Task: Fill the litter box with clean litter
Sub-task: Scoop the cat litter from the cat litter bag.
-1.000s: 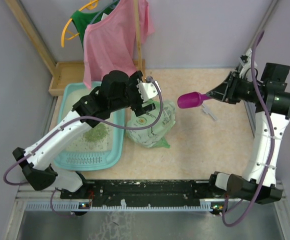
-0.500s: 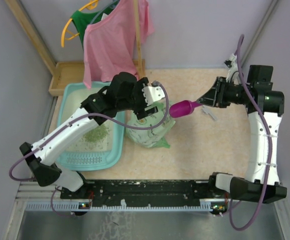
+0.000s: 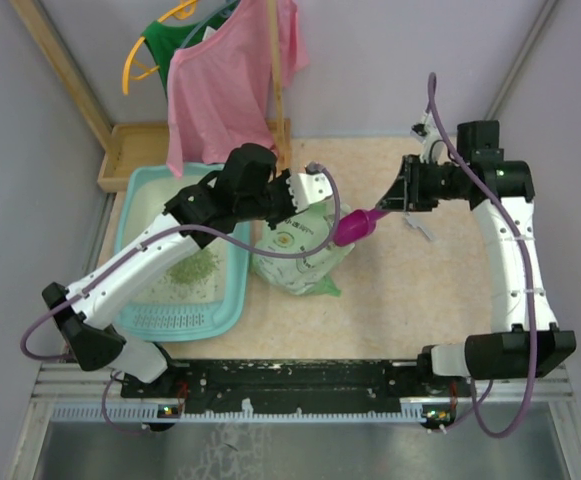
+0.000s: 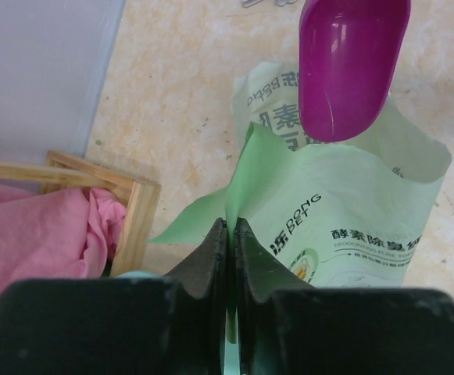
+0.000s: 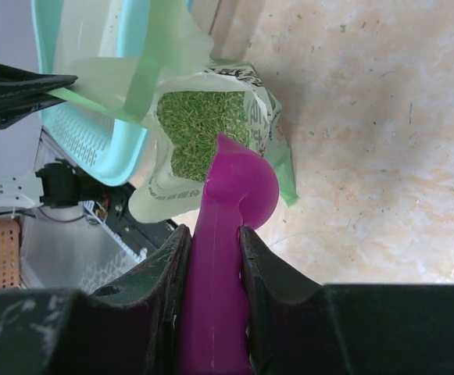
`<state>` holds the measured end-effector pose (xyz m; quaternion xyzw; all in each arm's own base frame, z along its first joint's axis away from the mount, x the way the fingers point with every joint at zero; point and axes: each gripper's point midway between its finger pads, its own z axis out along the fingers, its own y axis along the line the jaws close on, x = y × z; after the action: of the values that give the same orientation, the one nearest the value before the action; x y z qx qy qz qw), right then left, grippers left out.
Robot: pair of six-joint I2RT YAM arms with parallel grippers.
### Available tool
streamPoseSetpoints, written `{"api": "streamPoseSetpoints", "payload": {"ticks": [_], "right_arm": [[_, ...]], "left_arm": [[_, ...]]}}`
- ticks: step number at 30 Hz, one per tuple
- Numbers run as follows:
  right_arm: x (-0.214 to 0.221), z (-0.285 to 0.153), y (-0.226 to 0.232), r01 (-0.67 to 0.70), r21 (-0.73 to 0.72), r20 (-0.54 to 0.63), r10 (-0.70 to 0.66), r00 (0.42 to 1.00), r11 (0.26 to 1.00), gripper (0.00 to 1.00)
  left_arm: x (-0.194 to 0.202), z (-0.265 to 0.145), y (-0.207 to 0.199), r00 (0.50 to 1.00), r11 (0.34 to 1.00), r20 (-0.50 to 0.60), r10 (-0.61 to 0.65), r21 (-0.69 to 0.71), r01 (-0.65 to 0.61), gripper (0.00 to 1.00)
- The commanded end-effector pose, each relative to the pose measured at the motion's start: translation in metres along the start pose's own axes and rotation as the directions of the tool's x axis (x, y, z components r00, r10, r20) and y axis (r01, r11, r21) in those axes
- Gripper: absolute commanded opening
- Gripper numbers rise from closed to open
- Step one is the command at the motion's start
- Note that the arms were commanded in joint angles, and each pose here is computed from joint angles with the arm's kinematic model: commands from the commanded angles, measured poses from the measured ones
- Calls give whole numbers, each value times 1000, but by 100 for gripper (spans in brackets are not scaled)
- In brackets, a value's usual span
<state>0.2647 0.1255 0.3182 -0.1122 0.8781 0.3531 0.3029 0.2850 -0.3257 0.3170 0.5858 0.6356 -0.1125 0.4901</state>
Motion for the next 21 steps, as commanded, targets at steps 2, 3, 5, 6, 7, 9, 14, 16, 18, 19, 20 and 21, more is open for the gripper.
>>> {"api": "streamPoseSetpoints", "payload": {"ticks": [2,3,5,6,7,9,14,16,18,19,20,21], "right_arm": [[-13,20,-1,94,15,-5,-94,996,995,0],[-13,23,-2,92,14,-13,-92,996,996,0],[-15,28,-3,93,20,-23,-92,995,996,0],[-15,30,-3,96,19,-28,-95,995,995,0],[-16,32,-1,104,18,-30,-103,994,994,0],[-17,37,1,120,21,-40,-119,992,993,0],[-25,42,-1,135,33,-38,-134,990,990,0],[-27,43,-1,137,35,-35,-136,990,990,0],[-27,44,-2,134,34,-36,-133,990,990,0],[-27,44,-2,133,33,-36,-131,991,991,0],[-27,44,-1,133,32,-38,-132,991,991,0],[-27,44,-2,134,35,-36,-132,991,990,0]], "left_arm": [[-15,-4,5,999,1000,37,-17,6,17,0],[-16,-4,4,999,1000,39,-19,16,19,0],[-22,-2,3,998,999,51,-30,29,28,0],[-25,-2,4,998,999,59,-35,32,33,0],[-28,-2,5,997,999,66,-41,32,39,0],[-36,-4,9,995,999,88,-48,25,46,0],[-53,-9,24,989,997,133,-64,-25,68,0],[-62,-9,31,985,996,156,-72,-41,79,0],[-74,-7,39,981,995,180,-77,-52,88,0],[-80,-6,43,978,994,191,-80,-63,93,0],[-86,-6,48,975,992,207,-81,-74,98,0],[-93,-7,53,972,991,223,-77,-87,99,0]]}}
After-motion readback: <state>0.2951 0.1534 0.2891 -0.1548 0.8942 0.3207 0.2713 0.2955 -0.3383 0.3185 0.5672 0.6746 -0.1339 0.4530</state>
